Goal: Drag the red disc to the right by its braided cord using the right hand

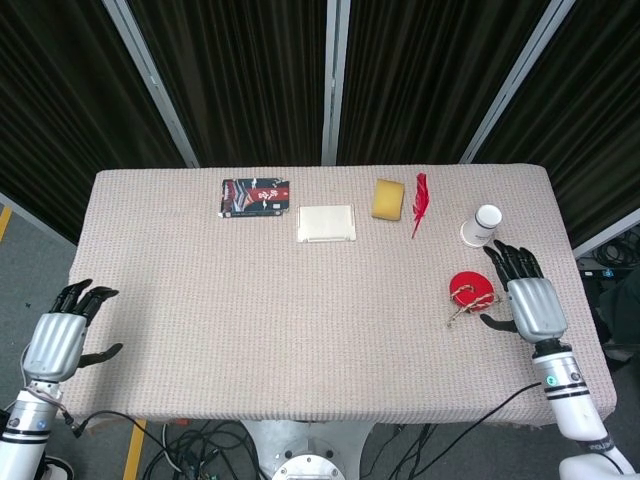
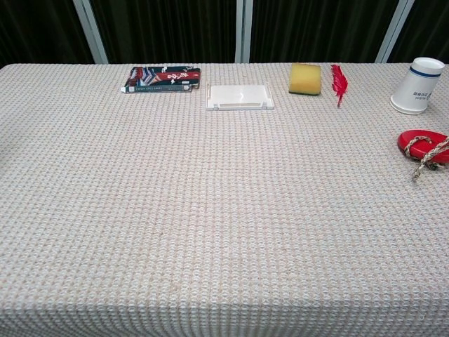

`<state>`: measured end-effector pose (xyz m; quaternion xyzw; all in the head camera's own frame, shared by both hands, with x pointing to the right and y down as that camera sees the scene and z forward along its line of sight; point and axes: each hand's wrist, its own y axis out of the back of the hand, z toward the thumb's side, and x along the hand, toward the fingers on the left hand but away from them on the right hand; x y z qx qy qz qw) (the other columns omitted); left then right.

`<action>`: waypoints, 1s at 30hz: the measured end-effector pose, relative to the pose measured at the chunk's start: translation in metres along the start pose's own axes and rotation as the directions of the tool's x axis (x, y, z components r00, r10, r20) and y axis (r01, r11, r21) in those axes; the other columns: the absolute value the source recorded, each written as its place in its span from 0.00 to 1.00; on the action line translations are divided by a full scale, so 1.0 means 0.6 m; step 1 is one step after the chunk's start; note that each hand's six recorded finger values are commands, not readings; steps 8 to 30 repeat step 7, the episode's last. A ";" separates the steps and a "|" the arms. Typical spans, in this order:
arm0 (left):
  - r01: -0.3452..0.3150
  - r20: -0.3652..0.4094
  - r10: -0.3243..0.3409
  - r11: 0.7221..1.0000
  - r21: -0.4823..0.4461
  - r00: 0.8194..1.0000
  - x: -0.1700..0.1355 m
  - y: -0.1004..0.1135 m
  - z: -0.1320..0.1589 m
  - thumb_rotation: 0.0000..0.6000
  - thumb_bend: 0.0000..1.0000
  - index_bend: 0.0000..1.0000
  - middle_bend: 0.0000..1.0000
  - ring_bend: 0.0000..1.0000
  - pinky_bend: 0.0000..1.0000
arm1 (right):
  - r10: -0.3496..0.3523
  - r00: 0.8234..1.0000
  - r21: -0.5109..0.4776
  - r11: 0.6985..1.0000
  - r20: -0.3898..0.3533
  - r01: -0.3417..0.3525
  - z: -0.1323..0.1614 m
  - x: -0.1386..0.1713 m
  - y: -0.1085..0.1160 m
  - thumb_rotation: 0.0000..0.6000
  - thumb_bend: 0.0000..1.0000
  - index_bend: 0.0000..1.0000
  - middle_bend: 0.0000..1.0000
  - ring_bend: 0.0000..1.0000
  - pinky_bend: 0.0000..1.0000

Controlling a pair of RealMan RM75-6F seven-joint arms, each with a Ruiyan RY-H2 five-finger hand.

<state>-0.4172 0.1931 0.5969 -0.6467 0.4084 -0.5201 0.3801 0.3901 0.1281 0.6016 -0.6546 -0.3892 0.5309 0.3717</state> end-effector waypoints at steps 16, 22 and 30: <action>-0.010 0.011 0.010 1.000 0.002 1.000 0.004 0.008 0.004 1.00 0.00 0.24 0.23 0.10 0.13 | -0.088 0.995 0.031 0.996 0.054 0.086 -0.047 0.092 0.019 1.00 0.00 0.00 0.00 0.00 0.00; -0.010 0.011 0.010 1.000 0.002 1.000 0.004 0.008 0.004 1.00 0.00 0.24 0.23 0.10 0.13 | -0.088 0.995 0.031 0.996 0.054 0.086 -0.047 0.092 0.019 1.00 0.00 0.00 0.00 0.00 0.00; -0.010 0.011 0.010 1.000 0.002 1.000 0.004 0.008 0.004 1.00 0.00 0.24 0.23 0.10 0.13 | -0.088 0.995 0.031 0.996 0.054 0.086 -0.047 0.092 0.019 1.00 0.00 0.00 0.00 0.00 0.00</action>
